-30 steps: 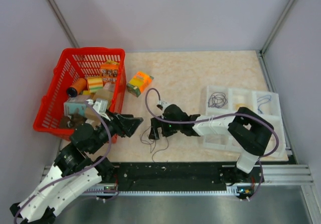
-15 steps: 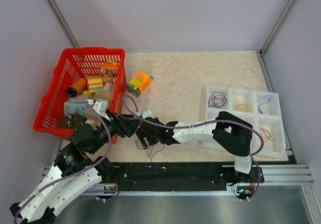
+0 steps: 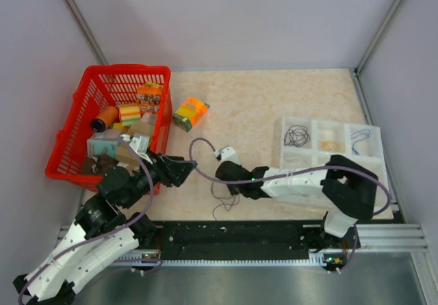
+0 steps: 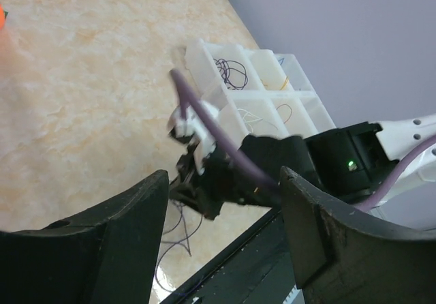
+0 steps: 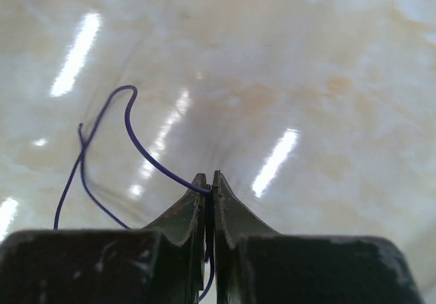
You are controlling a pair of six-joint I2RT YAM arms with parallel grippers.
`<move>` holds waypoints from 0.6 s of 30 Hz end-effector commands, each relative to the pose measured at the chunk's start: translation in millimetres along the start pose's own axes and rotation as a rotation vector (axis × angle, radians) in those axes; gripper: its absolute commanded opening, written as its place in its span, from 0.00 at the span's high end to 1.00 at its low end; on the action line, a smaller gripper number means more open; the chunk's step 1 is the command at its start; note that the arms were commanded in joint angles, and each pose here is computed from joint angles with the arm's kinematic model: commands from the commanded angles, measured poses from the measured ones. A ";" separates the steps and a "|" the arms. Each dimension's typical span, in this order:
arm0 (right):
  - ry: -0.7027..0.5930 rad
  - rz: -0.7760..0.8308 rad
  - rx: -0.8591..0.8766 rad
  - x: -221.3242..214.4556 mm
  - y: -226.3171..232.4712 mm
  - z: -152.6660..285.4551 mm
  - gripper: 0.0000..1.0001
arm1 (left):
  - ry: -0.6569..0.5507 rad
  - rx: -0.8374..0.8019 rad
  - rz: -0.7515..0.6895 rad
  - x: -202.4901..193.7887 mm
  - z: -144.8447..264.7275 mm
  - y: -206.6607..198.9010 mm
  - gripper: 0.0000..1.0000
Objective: Untangle the cables
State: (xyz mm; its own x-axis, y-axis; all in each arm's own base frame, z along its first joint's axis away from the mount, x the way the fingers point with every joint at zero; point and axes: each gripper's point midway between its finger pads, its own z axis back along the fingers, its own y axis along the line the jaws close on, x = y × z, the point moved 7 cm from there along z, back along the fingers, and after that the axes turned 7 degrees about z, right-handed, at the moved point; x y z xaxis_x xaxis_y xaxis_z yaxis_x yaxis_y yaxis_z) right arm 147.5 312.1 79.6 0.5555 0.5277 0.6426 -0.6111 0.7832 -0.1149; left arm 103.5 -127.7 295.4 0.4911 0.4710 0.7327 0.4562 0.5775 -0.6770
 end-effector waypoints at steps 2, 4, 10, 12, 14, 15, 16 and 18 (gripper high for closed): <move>-0.155 -0.190 0.004 23.6 -59.9 34.8 1.00 | -0.053 -0.023 -0.011 10.8 2.0 -6.7 0.30; -0.195 -0.274 0.036 27.6 -83.6 44.4 1.00 | -0.043 -0.008 -0.011 9.6 0.4 -5.0 0.30; -0.340 -0.437 0.053 44.6 -143.3 80.6 1.00 | 0.012 -0.013 0.003 0.8 -8.9 -3.9 0.29; -0.375 -0.466 -0.035 53.7 -169.0 95.9 1.00 | 0.036 0.004 0.008 -2.0 -12.4 -2.1 0.29; -0.372 -0.511 -0.184 59.0 -202.3 114.2 1.00 | 0.056 0.023 0.009 -4.4 -15.6 0.0 0.29; -0.384 -0.540 -0.254 65.0 -219.0 123.9 1.00 | 0.086 0.007 0.010 -7.9 -16.0 -1.4 0.29; -0.397 -0.569 -0.335 68.7 -237.1 133.7 1.00 | 0.096 0.010 0.011 -9.3 -17.6 -1.0 0.29; -0.421 -0.597 -0.475 73.4 -264.2 148.9 1.00 | 0.104 0.006 0.016 -10.0 -18.4 -1.8 0.29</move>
State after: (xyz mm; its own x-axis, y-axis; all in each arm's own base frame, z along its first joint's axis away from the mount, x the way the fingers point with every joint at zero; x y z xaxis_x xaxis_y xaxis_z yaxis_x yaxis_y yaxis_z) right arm 246.2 139.8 217.3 0.5248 -0.0637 0.8488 -0.1478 0.9752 0.1646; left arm 113.0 -140.4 280.3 0.5588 0.4122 0.7197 0.4175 0.6100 -0.6735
